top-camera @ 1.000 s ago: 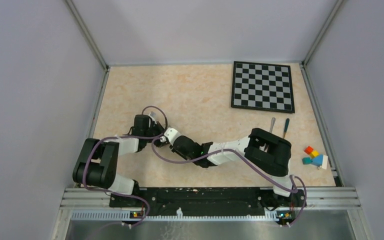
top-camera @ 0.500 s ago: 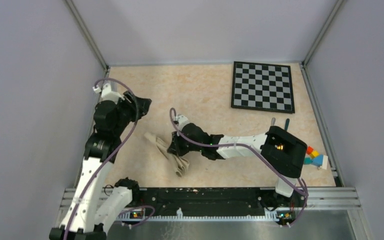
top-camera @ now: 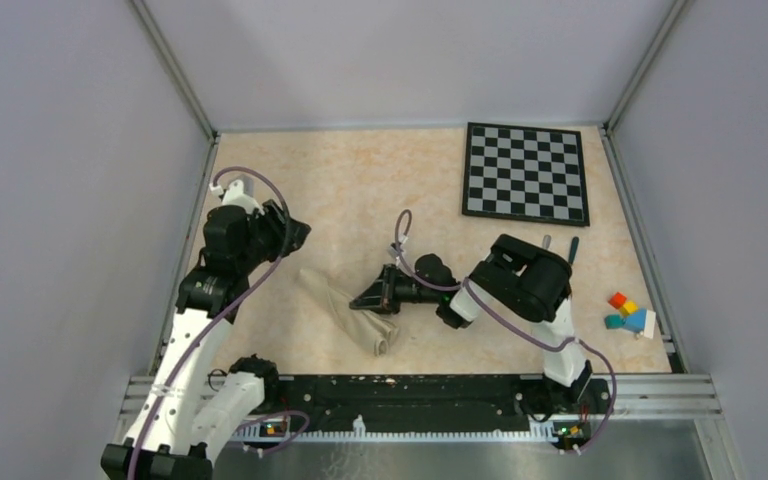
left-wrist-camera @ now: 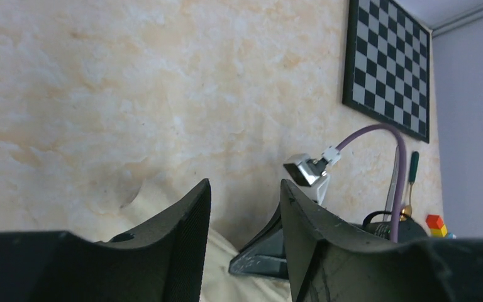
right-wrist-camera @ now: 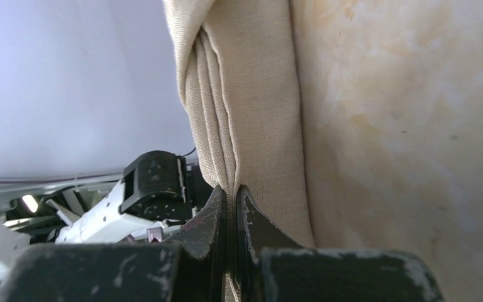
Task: Fold the napkin into a case and place the utensils inside
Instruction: Turn over the smaller rectangle-folded napkin at the center of the board.
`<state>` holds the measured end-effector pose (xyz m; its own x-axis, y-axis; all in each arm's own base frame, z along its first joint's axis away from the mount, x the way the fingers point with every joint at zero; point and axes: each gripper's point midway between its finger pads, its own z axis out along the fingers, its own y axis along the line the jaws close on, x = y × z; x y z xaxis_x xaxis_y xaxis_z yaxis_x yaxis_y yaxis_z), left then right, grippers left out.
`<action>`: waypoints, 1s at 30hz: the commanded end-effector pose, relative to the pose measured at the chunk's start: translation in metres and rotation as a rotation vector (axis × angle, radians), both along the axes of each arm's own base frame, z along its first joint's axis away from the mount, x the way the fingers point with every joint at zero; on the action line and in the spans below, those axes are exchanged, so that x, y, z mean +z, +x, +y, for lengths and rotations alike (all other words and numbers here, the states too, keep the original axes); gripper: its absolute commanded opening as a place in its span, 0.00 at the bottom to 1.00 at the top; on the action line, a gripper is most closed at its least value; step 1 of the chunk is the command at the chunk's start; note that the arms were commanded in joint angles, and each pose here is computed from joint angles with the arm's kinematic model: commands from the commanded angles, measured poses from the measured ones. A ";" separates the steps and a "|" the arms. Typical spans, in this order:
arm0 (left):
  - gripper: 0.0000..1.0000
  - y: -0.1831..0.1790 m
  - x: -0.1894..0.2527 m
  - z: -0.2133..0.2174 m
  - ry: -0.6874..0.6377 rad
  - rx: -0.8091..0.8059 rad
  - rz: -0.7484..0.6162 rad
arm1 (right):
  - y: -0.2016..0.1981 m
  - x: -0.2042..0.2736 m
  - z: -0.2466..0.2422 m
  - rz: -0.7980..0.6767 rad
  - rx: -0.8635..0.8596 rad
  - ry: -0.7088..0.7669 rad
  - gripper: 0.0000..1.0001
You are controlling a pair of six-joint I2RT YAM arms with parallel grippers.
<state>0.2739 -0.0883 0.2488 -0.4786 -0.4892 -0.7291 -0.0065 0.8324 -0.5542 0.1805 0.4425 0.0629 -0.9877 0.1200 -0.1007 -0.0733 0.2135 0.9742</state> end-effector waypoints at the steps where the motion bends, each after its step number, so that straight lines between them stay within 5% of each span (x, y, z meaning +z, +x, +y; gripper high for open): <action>1: 0.51 0.003 -0.010 -0.014 -0.009 -0.092 -0.002 | 0.021 0.024 -0.025 -0.074 -0.023 0.125 0.00; 5: 0.53 0.005 -0.037 -0.037 -0.050 -0.224 0.052 | 0.034 -0.004 -0.062 -0.079 -0.053 0.059 0.11; 9: 0.54 0.006 -0.059 -0.063 -0.146 -0.360 0.084 | 0.049 -0.022 -0.104 -0.170 -0.052 -0.086 0.37; 14: 0.52 0.012 -0.073 -0.089 -0.278 -0.468 0.081 | 0.064 -0.008 -0.150 -0.455 -0.016 -0.495 0.54; 16: 0.48 0.016 -0.081 -0.098 -0.325 -0.499 0.092 | 0.054 0.011 -0.144 -0.553 0.043 -0.554 0.54; 21: 0.38 0.034 -0.110 -0.111 -0.351 -0.494 0.134 | 0.006 0.032 -0.102 -0.532 0.165 -0.393 0.38; 26: 0.33 0.058 -0.165 -0.101 -0.261 -0.396 0.221 | -0.021 0.003 -0.106 -0.522 0.196 -0.401 0.22; 30: 0.30 0.069 -0.213 -0.089 -0.166 -0.345 0.330 | -0.024 -0.042 -0.130 -0.534 0.194 -0.547 0.20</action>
<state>0.3162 -0.1872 0.0563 -0.8511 -0.3773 -0.3651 0.0431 0.6428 -0.7648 0.1541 0.3277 0.0532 -0.8130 -0.2104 -0.5429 -0.5642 0.5150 0.6453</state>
